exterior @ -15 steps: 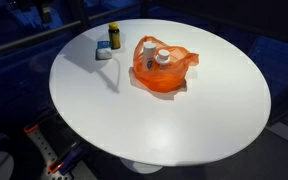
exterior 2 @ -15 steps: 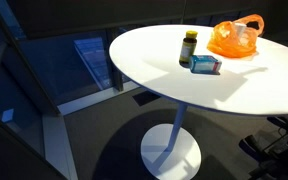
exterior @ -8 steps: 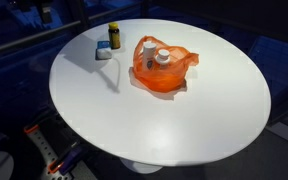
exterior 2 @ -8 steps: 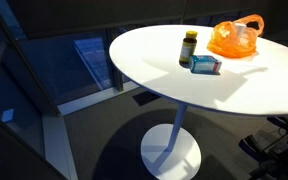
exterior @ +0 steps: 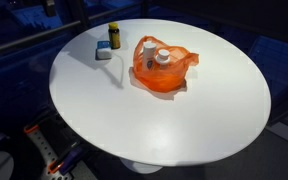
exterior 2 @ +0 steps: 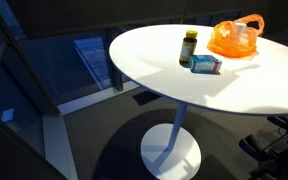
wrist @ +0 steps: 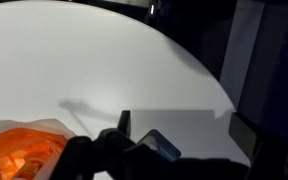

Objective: Pick up the brown and yellow tin from the table and put it in the orange plastic bag.

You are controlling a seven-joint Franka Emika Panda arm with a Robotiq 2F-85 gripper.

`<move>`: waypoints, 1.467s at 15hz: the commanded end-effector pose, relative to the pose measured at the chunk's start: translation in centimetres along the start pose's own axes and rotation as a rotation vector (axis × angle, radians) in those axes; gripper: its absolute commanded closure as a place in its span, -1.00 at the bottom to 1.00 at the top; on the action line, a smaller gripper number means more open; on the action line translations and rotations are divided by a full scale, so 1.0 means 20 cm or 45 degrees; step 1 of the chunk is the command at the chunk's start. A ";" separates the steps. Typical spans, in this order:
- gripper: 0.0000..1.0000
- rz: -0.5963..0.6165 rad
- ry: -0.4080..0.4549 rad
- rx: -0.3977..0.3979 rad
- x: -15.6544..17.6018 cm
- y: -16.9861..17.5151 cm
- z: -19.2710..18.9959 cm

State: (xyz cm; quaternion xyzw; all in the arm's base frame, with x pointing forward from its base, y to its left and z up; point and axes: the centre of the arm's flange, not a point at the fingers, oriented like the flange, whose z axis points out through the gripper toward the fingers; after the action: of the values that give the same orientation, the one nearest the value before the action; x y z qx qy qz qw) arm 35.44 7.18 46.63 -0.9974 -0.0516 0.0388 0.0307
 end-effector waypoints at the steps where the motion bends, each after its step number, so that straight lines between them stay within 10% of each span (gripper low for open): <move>1: -1.00 0.037 0.012 -0.020 0.13 0.02 -0.07; 22: -1.00 0.164 0.123 -0.134 0.95 0.02 0.00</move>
State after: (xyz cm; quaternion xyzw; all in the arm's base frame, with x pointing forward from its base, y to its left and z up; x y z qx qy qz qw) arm 51.29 7.69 45.54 -0.9997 0.0111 0.0044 -0.0235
